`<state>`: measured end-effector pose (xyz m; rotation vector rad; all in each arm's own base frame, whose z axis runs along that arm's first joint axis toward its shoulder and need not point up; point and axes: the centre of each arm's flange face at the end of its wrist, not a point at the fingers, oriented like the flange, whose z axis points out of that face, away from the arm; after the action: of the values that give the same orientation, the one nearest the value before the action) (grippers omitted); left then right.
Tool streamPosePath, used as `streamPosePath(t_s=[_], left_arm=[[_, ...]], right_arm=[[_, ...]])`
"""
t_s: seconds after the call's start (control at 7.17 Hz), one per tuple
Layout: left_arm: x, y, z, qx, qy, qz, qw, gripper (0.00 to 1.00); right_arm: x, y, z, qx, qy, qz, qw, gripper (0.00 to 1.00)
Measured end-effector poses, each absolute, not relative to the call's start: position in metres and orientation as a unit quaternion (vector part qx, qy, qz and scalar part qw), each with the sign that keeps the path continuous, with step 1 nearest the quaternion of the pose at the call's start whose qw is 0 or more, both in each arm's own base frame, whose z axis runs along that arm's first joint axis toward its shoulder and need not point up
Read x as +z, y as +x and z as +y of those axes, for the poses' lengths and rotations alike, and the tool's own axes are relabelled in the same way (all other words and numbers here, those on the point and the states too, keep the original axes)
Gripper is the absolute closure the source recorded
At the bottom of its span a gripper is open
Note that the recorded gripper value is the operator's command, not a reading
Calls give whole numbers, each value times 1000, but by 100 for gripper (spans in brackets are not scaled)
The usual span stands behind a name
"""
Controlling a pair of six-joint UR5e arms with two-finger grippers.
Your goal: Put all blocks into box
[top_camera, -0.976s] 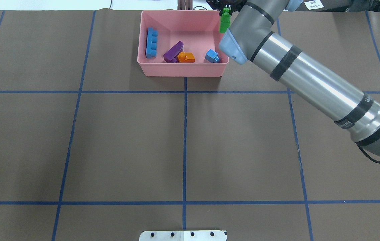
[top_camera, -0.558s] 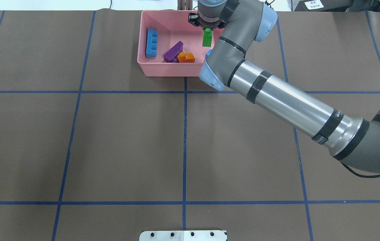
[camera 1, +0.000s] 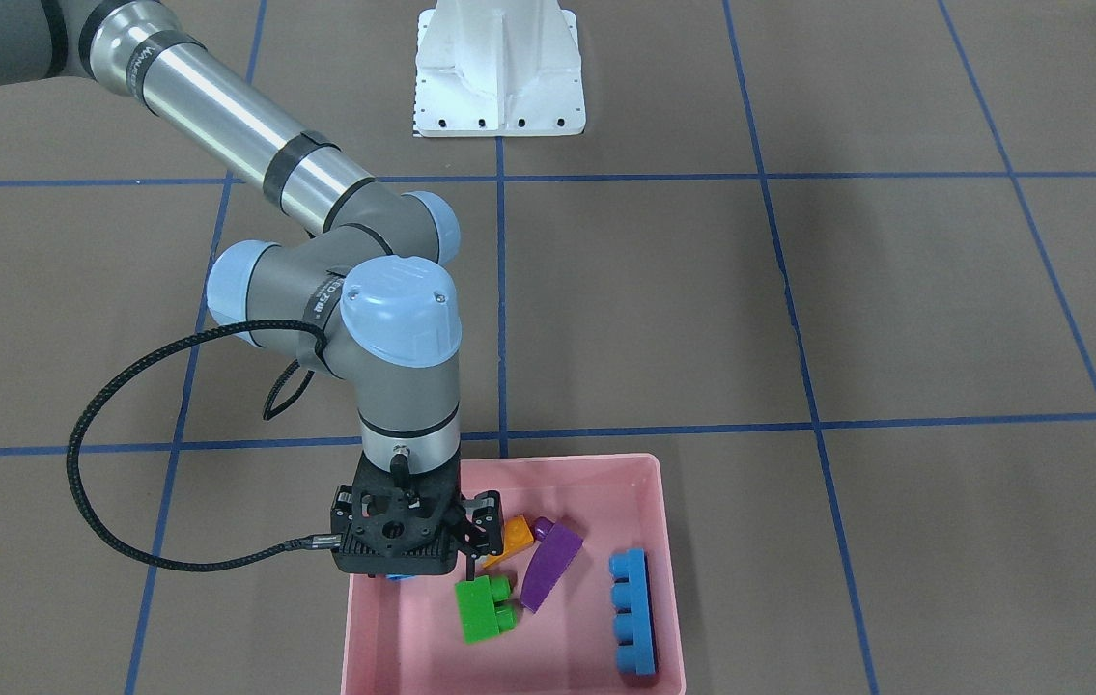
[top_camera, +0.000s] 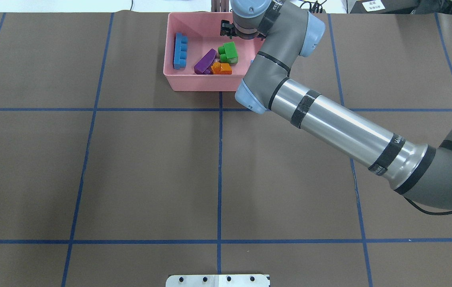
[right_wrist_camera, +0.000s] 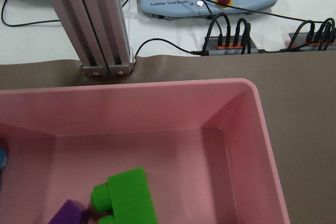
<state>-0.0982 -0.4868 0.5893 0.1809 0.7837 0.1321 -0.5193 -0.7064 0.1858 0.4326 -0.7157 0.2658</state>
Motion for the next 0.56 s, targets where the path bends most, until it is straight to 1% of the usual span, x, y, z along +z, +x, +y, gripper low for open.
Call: streamPosePath(t_s=[0.28, 0.56], left_arm=[[595, -98, -482, 65, 85, 381, 918, 0], [613, -97, -469, 61, 77, 382, 919, 0]], right_arm=[[182, -479, -723, 109, 174, -333, 920, 0], [170, -412, -736, 70, 140, -303, 940, 0]])
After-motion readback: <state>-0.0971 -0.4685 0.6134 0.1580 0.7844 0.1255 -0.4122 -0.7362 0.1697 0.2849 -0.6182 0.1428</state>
